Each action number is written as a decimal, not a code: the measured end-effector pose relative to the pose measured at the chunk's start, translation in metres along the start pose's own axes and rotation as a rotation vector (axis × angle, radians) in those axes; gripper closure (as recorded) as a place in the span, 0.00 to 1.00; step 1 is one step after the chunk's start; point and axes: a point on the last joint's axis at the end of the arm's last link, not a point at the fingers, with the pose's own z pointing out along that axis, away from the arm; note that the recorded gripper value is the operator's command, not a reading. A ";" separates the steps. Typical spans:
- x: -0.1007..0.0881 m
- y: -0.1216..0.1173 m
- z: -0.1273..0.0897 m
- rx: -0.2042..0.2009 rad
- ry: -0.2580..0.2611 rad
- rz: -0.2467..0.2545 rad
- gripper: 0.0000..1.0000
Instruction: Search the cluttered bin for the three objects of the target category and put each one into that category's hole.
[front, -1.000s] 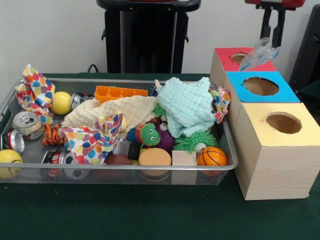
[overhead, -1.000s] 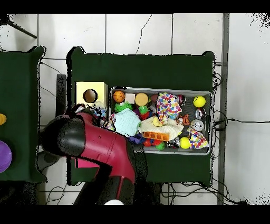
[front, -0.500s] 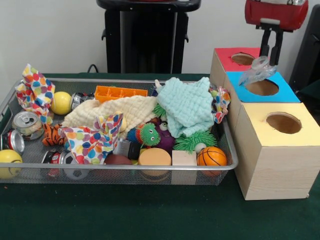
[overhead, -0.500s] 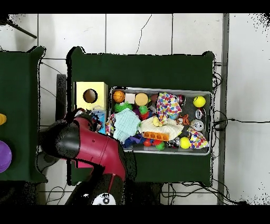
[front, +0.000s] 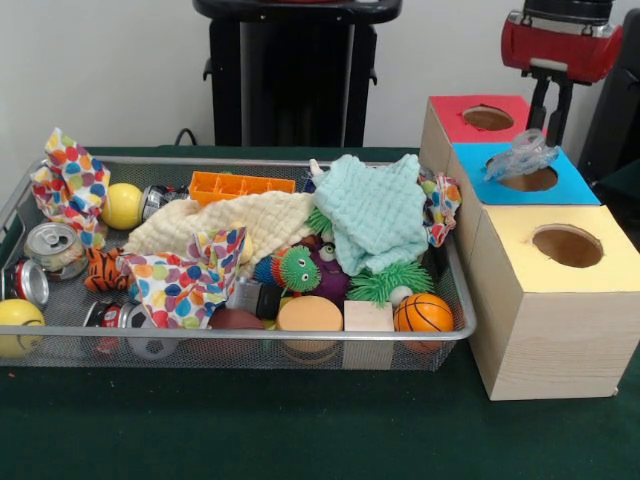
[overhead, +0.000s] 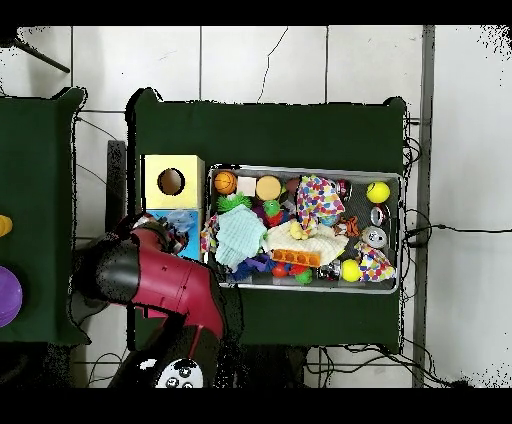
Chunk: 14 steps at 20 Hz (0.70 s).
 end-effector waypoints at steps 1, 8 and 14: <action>0.001 0.000 0.001 0.001 0.002 0.000 1.00; 0.007 0.004 0.003 -0.003 0.013 0.049 1.00; 0.024 0.011 0.009 0.003 0.025 0.076 1.00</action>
